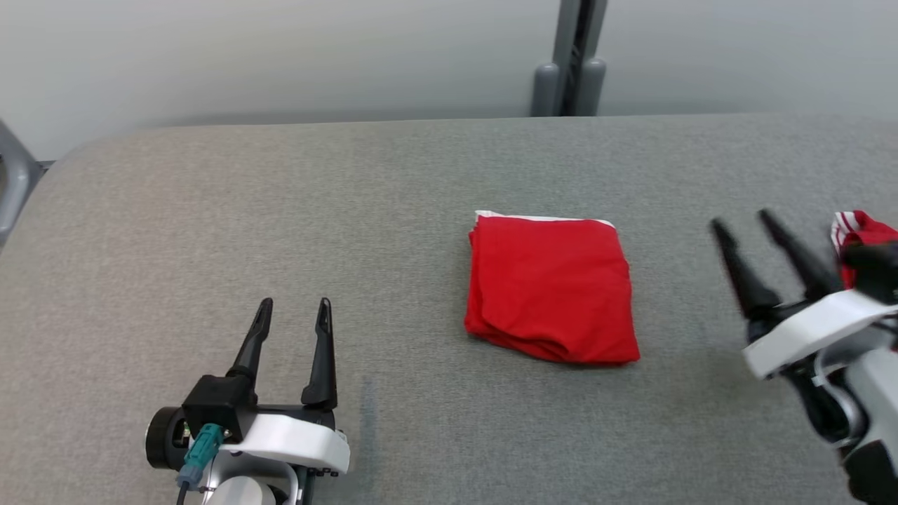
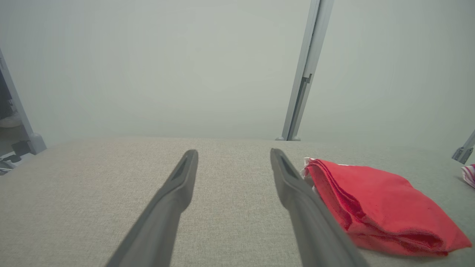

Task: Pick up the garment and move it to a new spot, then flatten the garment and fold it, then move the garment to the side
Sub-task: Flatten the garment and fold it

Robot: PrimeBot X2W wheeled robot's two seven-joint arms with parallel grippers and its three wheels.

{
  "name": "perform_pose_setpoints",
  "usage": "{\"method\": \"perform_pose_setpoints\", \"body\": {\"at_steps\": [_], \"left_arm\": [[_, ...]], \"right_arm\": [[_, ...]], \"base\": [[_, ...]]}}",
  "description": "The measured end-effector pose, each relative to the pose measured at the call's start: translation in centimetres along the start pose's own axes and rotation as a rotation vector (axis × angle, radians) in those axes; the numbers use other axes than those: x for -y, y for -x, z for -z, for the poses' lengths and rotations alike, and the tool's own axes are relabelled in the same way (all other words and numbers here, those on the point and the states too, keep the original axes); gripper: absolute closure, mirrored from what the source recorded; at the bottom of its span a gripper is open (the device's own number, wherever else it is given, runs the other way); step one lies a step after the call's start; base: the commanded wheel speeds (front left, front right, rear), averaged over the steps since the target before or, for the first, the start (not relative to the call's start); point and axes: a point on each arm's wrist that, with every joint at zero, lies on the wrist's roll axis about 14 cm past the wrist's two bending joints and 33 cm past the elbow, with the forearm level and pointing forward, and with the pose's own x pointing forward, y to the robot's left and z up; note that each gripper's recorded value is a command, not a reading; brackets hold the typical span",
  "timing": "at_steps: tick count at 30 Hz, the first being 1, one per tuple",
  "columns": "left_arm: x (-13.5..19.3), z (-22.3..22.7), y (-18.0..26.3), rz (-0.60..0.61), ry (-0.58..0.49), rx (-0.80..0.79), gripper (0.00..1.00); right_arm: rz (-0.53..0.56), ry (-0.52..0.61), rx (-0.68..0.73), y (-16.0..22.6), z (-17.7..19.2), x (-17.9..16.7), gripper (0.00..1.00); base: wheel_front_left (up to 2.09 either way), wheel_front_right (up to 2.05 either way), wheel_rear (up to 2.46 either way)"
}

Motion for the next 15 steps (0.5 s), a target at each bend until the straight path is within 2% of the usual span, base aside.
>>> {"method": "perform_pose_setpoints", "body": {"at_steps": [3, 8, 15], "left_arm": [[0.4, 0.0, -0.5, 0.011, 0.000, 0.003, 0.00], [1.0, -0.1, -1.1, 0.032, 0.002, 0.011, 0.00], [1.3, -0.4, -1.3, 0.042, 0.002, 0.019, 0.00]], "right_arm": [[0.089, 0.026, 0.083, 1.1, -2.0, 2.5, 0.00], [0.191, 0.060, 0.148, 3.4, -2.6, 4.1, 0.00], [0.256, 0.076, 0.165, 5.3, -1.9, 3.9, 0.00]], "base": [[0.00, 0.00, 0.00], [0.00, 0.00, 0.00], [0.00, 0.00, 0.00]]}}
